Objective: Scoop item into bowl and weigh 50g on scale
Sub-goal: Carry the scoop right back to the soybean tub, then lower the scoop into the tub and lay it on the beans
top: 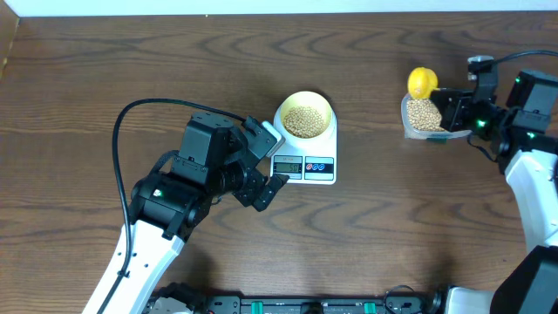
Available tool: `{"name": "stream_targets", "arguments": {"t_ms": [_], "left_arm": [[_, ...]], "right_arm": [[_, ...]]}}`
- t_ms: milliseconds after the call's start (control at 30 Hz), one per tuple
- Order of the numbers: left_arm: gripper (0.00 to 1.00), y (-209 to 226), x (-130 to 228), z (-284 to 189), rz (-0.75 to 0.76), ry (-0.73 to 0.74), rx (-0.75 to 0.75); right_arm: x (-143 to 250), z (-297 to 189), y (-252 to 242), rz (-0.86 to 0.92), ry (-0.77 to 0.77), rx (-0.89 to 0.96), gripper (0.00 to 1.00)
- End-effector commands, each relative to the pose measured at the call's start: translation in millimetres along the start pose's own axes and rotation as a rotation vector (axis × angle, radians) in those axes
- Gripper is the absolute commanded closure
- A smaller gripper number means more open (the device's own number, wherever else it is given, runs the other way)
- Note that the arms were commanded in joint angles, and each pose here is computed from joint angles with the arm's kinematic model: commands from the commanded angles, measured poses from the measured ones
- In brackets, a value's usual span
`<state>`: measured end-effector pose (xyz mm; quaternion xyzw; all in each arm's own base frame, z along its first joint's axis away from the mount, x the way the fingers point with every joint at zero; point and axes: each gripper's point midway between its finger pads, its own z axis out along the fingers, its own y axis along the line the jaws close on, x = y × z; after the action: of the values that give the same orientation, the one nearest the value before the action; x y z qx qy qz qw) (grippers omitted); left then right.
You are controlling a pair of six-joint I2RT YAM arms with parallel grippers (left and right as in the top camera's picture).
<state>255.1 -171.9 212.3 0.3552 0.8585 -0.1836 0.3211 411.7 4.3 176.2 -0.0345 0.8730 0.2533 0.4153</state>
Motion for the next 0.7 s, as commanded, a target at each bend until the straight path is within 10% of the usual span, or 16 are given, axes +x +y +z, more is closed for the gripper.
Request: {"name": "stream_targets", "arguments": {"t_ms": [0,667], "left_arm": [[0.06,0,0,1,0.011,0.0,0.009],[0.06,0,0,1,0.011,0.0,0.009]], "right_arm": [[-6,-11,-10,-0.035,-0.019,0.047,0.99],[20,-21,-44,-0.396,0.128,0.215,0.99]]}}
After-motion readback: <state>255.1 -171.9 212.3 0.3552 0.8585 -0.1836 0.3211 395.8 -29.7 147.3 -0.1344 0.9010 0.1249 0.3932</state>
